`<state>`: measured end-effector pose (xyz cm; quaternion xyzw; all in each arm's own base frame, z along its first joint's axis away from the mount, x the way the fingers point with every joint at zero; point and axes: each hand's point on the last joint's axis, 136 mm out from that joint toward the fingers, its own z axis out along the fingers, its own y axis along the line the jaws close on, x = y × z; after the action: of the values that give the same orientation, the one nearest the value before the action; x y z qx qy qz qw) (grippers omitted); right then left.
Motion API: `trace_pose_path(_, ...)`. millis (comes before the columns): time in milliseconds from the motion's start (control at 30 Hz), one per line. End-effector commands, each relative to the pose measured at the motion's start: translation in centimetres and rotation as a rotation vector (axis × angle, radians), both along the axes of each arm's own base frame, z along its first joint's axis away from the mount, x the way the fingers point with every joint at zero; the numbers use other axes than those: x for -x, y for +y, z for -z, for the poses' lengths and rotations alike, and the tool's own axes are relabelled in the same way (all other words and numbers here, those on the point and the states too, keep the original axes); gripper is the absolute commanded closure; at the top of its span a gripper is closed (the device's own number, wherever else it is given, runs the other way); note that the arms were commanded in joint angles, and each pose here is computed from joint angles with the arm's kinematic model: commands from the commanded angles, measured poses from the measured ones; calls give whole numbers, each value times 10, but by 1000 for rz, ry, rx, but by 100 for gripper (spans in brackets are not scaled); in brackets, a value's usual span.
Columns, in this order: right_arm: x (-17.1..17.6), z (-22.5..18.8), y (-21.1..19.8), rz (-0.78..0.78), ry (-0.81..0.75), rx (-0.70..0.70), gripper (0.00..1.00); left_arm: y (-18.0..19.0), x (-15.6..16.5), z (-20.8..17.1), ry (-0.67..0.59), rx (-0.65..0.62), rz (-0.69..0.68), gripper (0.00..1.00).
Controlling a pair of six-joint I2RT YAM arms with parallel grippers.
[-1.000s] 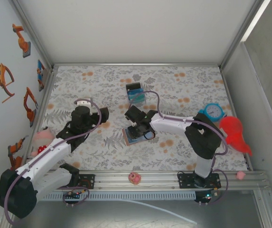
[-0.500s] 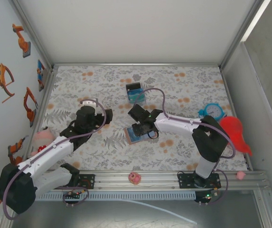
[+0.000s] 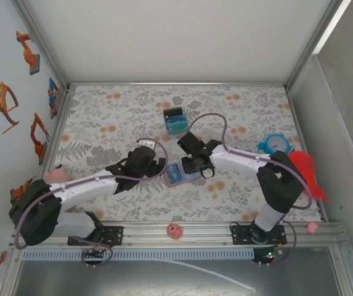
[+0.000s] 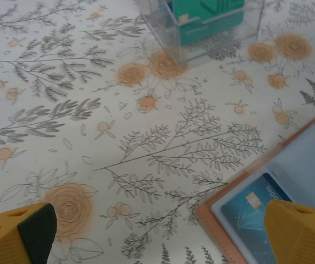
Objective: Take the credit cards out of the card holder
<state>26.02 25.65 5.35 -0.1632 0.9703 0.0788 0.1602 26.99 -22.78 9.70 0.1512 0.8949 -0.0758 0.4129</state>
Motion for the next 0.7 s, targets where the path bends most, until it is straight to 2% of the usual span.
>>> trace_pose_path(0, 1, -4, -5, 41, 9, -52, 66, -12, -2, 4, -3, -21, -8, 3)
trace_pose_path(300, 3, -8, -15, 75, 0, -75, 73, -23, 3, 39, 58, -84, 5, 3)
trace_pose_path(667, 2, -28, -12, 77, -36, -129, 75, -48, -3, 36, 54, -42, 37, 3)
